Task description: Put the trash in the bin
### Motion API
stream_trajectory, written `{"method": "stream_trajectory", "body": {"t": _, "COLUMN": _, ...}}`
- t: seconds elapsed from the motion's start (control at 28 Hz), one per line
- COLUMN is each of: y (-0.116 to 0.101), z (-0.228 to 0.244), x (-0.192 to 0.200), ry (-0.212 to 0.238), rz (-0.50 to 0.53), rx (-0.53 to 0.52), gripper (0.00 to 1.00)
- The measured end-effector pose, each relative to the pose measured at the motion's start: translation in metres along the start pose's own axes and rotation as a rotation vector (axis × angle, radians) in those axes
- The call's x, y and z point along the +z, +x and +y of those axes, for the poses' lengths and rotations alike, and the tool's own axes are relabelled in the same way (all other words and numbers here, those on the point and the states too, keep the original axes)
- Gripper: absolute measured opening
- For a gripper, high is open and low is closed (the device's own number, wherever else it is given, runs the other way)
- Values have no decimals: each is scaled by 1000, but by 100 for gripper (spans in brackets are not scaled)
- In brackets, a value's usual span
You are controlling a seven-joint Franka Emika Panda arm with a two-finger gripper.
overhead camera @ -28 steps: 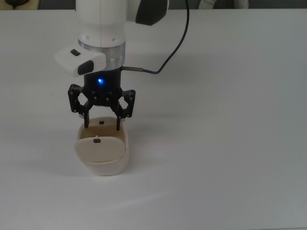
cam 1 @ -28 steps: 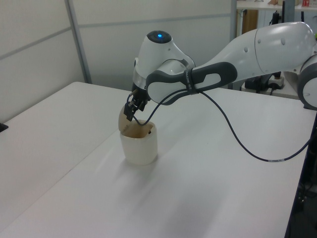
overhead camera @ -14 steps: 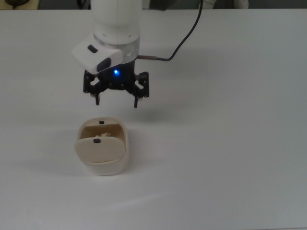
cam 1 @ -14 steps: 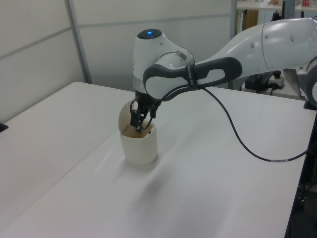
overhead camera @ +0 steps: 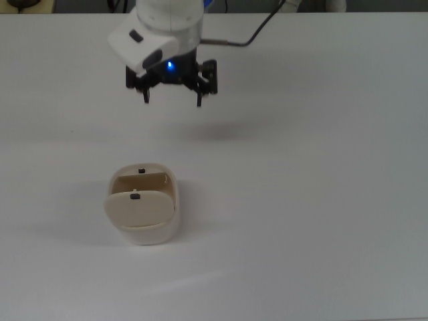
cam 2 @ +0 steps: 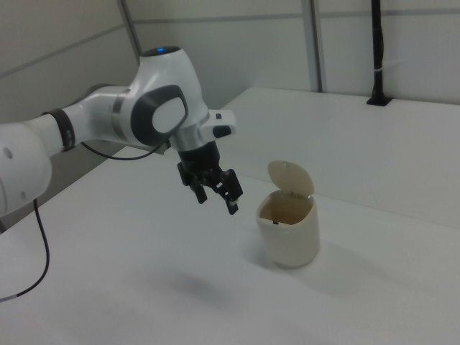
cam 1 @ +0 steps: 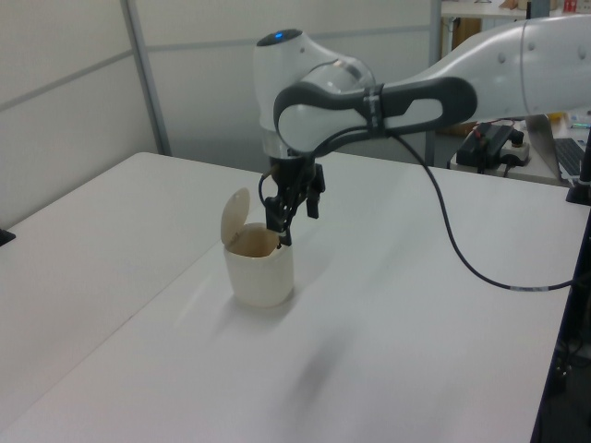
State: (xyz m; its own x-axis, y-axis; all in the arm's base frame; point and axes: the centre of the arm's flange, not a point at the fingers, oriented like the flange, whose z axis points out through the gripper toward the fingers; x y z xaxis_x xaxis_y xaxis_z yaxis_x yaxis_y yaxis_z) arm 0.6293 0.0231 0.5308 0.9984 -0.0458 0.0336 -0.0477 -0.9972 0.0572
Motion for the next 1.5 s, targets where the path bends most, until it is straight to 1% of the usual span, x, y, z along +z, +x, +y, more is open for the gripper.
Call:
{"method": "stream_trajectory", "body": {"t": 0.21, "y": -32, "z": 9, "x": -44, "ry": -1, "rz": -44, "rx": 10, "gripper": 100}}
{"method": "stream_trajectory", "body": {"t": 0.32, "y": -49, "z": 13, "x": -64, "ry": 10, "rz": -67, "rx": 17, "gripper": 100}}
{"method": "stream_trajectory", "body": {"t": 0.5, "y": -64, "z": 14, "x": -78, "ry": 47, "rz": -95, "rx": 23, "gripper": 100}}
{"method": "stream_trajectory", "body": {"t": 0.68, "y": -76, "z": 16, "x": -82, "ry": 55, "rz": -148, "rx": 25, "gripper": 100}}
{"method": "stream_trajectory", "body": {"t": 0.93, "y": -78, "z": 16, "x": -87, "ry": 63, "rz": -144, "rx": 26, "gripper": 100}}
{"method": "stream_trajectory", "body": {"t": 1.11, "y": -68, "z": 16, "x": -91, "ry": 70, "rz": -60, "rx": 29, "gripper": 100}}
{"method": "stream_trajectory", "body": {"t": 1.21, "y": -64, "z": 16, "x": -91, "ry": 73, "rz": -33, "rx": 30, "gripper": 100}}
{"method": "stream_trajectory", "body": {"t": 1.5, "y": -62, "z": 16, "x": -90, "ry": 73, "rz": -29, "rx": 29, "gripper": 100}}
